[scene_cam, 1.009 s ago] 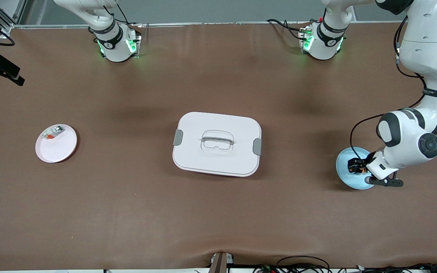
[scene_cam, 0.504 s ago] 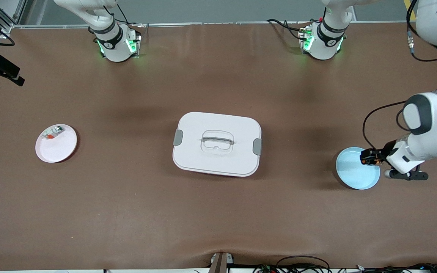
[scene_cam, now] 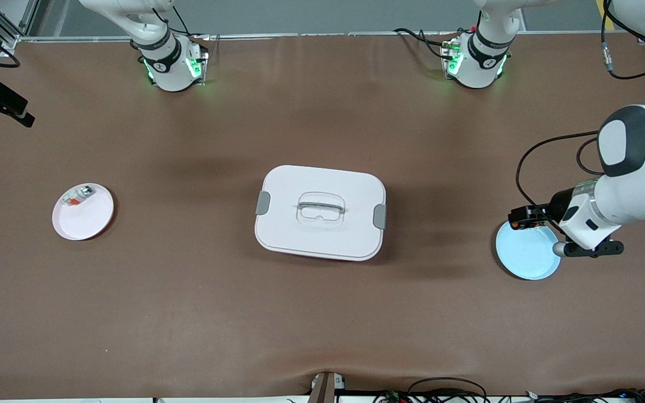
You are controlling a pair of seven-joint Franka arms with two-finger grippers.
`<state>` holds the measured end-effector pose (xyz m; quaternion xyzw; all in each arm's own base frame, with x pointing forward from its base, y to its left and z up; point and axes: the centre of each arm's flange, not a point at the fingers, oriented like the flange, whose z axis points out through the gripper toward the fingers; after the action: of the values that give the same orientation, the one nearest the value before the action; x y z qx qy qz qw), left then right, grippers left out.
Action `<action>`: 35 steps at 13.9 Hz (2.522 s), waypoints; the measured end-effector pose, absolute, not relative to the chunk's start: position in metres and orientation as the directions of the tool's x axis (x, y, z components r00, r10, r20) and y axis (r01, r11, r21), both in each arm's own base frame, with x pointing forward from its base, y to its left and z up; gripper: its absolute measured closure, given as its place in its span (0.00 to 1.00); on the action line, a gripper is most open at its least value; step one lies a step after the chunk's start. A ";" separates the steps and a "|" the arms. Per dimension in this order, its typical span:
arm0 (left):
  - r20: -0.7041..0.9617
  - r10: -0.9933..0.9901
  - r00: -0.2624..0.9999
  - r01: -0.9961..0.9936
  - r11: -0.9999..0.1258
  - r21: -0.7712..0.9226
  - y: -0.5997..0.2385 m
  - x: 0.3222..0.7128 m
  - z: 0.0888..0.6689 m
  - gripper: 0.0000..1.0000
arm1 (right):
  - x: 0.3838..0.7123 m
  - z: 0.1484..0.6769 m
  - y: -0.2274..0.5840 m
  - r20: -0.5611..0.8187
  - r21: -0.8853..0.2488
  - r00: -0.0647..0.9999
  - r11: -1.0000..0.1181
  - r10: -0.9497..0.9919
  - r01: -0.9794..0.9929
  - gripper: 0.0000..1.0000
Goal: Transfer orange switch to right arm and place
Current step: 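Lift the switch with the left gripper while the right gripper reaches over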
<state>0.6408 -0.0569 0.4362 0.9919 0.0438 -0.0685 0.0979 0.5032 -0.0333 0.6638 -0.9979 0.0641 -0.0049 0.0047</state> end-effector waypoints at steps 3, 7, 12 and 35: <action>-0.150 0.131 0.980 0.165 -0.956 0.244 -0.074 0.632 0.468 0.28 | 0.514 0.649 -0.035 -0.015 -0.008 0.991 -0.991 -0.130 -0.131 0.00; -0.180 0.311 0.933 0.349 -0.901 0.257 -0.137 0.621 0.509 0.28 | 0.547 0.607 -0.038 -0.073 -0.001 0.988 -0.991 -0.134 -0.134 0.00; -0.244 0.481 0.842 0.533 -0.812 0.239 -0.207 0.603 0.534 0.28 | 0.564 0.583 -0.043 -0.112 0.026 0.985 -0.992 -0.128 -0.126 0.00; -0.507 0.803 0.313 0.937 -0.176 0.300 -0.422 0.564 0.563 0.28 | 0.512 0.553 0.179 0.020 -0.779 0.996 -0.626 -0.089 -0.041 0.00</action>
<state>0.5644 -0.4222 0.5627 0.7579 0.5742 -0.1169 0.2868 0.5120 0.1788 0.5534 -0.9013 0.0359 -0.0280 0.4308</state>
